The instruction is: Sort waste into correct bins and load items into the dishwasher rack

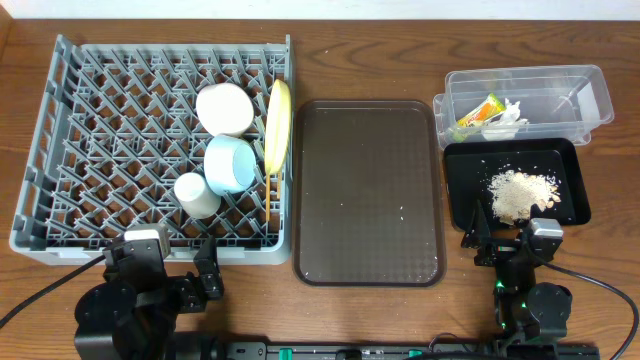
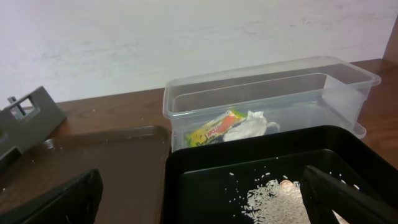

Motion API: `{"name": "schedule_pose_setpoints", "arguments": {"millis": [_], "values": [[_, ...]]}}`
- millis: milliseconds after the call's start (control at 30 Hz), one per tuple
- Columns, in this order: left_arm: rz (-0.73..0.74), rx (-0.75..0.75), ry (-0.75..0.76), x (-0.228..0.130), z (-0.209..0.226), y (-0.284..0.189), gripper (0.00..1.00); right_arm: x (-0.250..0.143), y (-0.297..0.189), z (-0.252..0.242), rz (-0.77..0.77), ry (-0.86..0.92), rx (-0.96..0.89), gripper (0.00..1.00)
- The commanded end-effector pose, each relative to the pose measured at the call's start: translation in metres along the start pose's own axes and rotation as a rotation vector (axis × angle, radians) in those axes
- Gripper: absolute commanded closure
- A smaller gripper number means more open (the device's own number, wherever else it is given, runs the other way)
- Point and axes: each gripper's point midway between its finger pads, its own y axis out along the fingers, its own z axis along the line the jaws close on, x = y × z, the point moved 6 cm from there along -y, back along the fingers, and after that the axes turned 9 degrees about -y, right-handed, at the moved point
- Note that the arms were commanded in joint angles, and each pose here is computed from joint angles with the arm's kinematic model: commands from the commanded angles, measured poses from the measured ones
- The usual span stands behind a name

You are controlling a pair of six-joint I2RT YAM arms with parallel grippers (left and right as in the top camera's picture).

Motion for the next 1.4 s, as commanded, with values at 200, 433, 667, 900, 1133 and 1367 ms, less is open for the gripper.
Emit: {"name": "schedule_pose_setpoints", "arguments": {"millis": [200,433,667,900,1133,1367], "values": [[0.005,0.073,0.04,-0.022,0.015,0.011,0.04,0.0,0.0,0.0,-0.002,-0.018,-0.002,0.01],[-0.103,0.043,0.015,-0.053,0.029,0.06,0.04,0.0,0.0,0.0,-0.002,-0.018,-0.002,0.01],[-0.253,-0.009,-0.029,-0.062,0.035,0.098,0.04,0.0,0.0,0.0,-0.002,-0.018,-0.002,0.01],[-0.446,-0.069,-0.012,-0.049,0.032,0.114,0.04,0.0,0.0,0.0,-0.002,-0.018,-0.002,0.01],[-0.517,-0.077,0.052,-0.05,0.033,0.122,0.04,0.0,0.0,0.0,-0.002,-0.017,-0.002,0.01],[-0.397,-0.049,0.052,-0.069,0.039,0.132,0.04,0.0,0.0,0.0,-0.002,-0.018,-0.002,0.01]]}}
